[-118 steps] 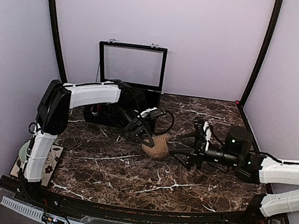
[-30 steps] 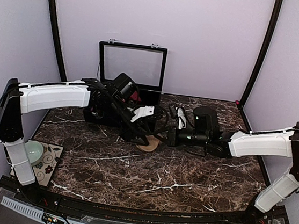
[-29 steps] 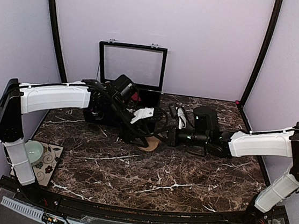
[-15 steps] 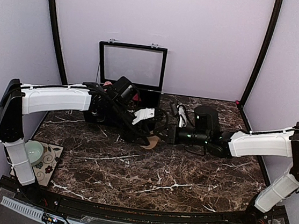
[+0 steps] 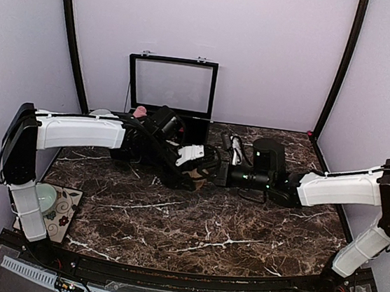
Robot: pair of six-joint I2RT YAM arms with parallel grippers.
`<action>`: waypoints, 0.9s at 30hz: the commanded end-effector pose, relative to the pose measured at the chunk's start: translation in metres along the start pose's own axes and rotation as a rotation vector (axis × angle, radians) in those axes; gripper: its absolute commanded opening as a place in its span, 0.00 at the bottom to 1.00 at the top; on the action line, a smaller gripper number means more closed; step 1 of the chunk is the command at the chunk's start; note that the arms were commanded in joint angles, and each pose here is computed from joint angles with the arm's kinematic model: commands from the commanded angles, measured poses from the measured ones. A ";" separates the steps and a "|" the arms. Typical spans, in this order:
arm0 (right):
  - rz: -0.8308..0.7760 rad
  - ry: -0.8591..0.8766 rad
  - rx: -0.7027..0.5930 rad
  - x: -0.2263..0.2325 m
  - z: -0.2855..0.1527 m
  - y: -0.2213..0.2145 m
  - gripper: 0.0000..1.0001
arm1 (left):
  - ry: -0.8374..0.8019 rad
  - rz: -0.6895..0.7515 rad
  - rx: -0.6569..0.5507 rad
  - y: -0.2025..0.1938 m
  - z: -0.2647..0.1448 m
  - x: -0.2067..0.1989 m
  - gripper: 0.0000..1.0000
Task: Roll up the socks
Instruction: Roll the sock.
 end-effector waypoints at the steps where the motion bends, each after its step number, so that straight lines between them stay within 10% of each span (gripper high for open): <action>1: -0.008 0.066 -0.056 0.014 0.003 0.011 0.00 | 0.019 -0.001 0.000 0.000 0.002 0.002 0.47; 7: -0.050 0.057 -0.017 0.012 0.003 0.005 0.02 | -0.083 -0.017 -0.071 0.012 -0.018 -0.007 0.00; 12: -0.252 0.244 -0.033 0.044 -0.013 0.012 0.34 | -0.443 -0.146 -0.144 0.018 -0.049 -0.019 0.00; 27: -0.297 0.349 0.117 0.045 0.015 0.012 0.24 | -0.494 -0.119 -0.152 0.028 -0.061 -0.024 0.00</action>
Point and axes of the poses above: each gripper's point midway between its finger pads, its own z axis out along the fingers, its own x axis along the line the jaws close on, y = z × x, the point moved 4 cm from there along -z, back along the fingers, and after that the axes turned 13 degrees about -z, right-handed, at the moved point
